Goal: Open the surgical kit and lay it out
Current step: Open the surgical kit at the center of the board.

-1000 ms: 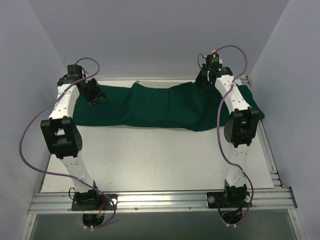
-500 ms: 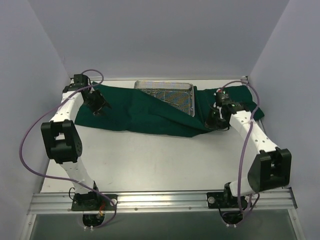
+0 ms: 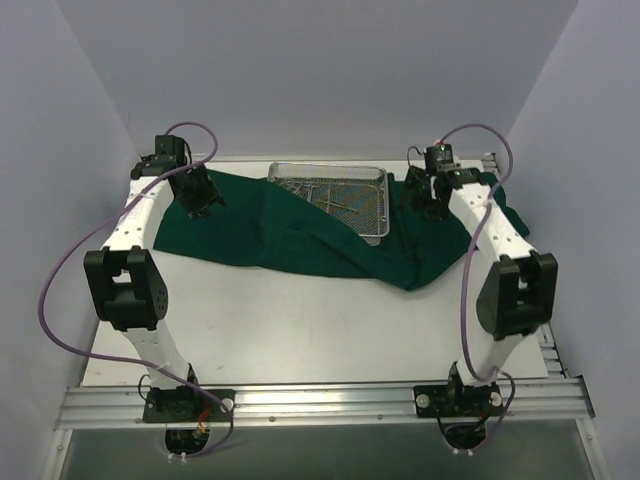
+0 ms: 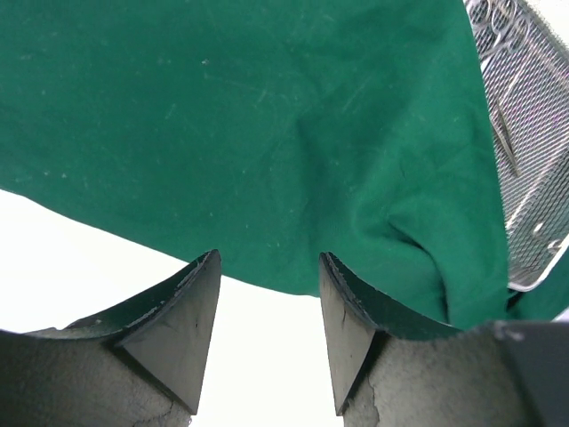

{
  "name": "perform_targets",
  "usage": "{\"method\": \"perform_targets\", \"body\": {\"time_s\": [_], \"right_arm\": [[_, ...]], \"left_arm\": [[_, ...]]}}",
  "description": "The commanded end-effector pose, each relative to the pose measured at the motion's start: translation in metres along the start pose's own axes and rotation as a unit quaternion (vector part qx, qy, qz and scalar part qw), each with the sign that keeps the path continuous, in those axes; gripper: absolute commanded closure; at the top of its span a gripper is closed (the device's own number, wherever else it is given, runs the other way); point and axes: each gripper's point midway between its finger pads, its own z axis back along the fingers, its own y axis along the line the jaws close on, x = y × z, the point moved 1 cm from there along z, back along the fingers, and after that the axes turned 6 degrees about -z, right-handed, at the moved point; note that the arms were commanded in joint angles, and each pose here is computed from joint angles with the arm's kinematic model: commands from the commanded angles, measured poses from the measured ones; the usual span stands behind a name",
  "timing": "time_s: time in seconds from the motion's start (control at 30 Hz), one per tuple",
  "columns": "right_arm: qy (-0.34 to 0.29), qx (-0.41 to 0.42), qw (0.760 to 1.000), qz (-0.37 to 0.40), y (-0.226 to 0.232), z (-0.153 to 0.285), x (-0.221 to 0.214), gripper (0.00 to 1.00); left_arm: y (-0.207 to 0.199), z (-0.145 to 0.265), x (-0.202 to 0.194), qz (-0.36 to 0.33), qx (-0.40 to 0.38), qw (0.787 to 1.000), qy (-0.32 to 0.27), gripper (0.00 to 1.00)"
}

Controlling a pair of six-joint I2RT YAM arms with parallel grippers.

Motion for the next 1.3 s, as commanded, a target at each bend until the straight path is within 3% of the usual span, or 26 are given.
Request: {"method": "perform_targets", "body": {"time_s": [0.0, 0.13, 0.47, 0.77, 1.0, 1.27], "right_arm": [[-0.067, -0.065, 0.996, -0.004, -0.001, -0.028, 0.056, 0.36], [-0.057, -0.145, 0.988, -0.015, -0.022, -0.049, 0.078, 0.49], [-0.053, -0.211, 0.976, -0.004, -0.057, -0.108, 0.106, 0.41], [-0.078, -0.205, 0.976, 0.010, -0.056, -0.145, 0.123, 0.48], [-0.068, -0.216, 0.974, 0.000, -0.067, -0.160, 0.122, 0.62], [-0.046, -0.223, 0.974, -0.003, -0.084, -0.170, 0.109, 0.68]], "left_arm": [[-0.011, 0.003, 0.011, -0.045, 0.006, 0.999, -0.025, 0.43], [-0.011, 0.004, 0.014, -0.063, 0.010, 0.998, -0.027, 0.43], [-0.014, -0.008, 0.022, -0.080, 0.006, 0.997, -0.021, 0.44], [-0.015, -0.016, 0.014, -0.073, 0.000, 0.997, -0.009, 0.44], [-0.016, -0.016, 0.012, -0.070, -0.002, 0.998, -0.009, 0.44], [-0.014, -0.019, 0.008, -0.066, 0.000, 0.998, -0.004, 0.44]]}}
